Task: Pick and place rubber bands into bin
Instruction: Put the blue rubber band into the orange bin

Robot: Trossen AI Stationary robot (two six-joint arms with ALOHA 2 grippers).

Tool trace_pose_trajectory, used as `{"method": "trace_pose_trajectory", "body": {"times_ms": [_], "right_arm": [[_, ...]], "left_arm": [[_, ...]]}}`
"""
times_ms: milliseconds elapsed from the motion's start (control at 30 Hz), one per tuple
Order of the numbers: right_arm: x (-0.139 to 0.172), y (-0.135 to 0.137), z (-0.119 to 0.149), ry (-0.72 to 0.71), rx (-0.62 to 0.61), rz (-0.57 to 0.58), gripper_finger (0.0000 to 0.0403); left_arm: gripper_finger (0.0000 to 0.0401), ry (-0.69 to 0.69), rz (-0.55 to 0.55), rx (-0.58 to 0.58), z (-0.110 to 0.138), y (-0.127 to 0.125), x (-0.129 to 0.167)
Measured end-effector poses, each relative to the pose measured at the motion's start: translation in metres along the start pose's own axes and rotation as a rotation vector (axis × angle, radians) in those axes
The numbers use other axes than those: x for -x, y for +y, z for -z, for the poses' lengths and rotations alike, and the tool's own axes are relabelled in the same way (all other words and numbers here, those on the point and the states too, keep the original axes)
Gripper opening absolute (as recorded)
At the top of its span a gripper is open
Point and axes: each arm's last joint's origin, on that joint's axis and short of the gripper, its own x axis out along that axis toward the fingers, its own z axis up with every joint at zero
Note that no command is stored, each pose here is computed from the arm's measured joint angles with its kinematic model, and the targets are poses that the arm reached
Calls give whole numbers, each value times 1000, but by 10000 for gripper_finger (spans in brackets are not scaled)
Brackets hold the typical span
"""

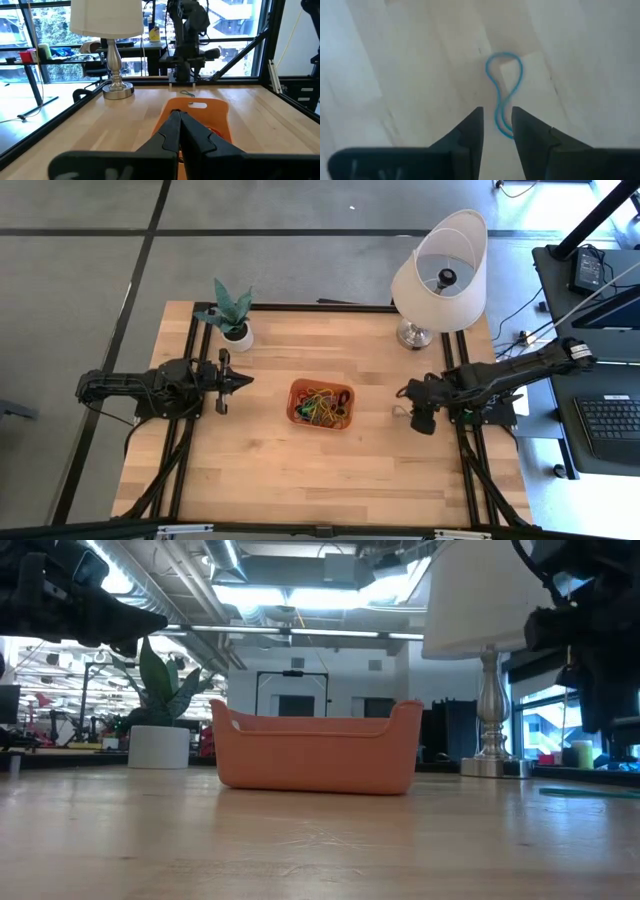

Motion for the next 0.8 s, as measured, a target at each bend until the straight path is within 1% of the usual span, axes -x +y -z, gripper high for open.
{"method": "trace_pose_trajectory", "body": {"times_ms": [133,200,333,433,533,700,800], "right_arm": [[-8,0,0,45,118,26,104],[-13,1,-1,66,143,37,104],[-23,4,-4,100,147,53,115],[-31,5,-6,124,174,65,139],[-39,7,-9,133,202,87,174],[-53,9,-12,160,212,126,236],[-65,9,-11,211,203,154,260]], "left_arm": [[2,0,0,0,0,0,0],[2,0,0,0,0,0,0],[2,0,0,0,0,0,0],[2,0,0,0,0,0,0],[2,0,0,0,0,0,0],[2,0,1,0,0,0,0],[2,0,0,0,0,0,0]]}}
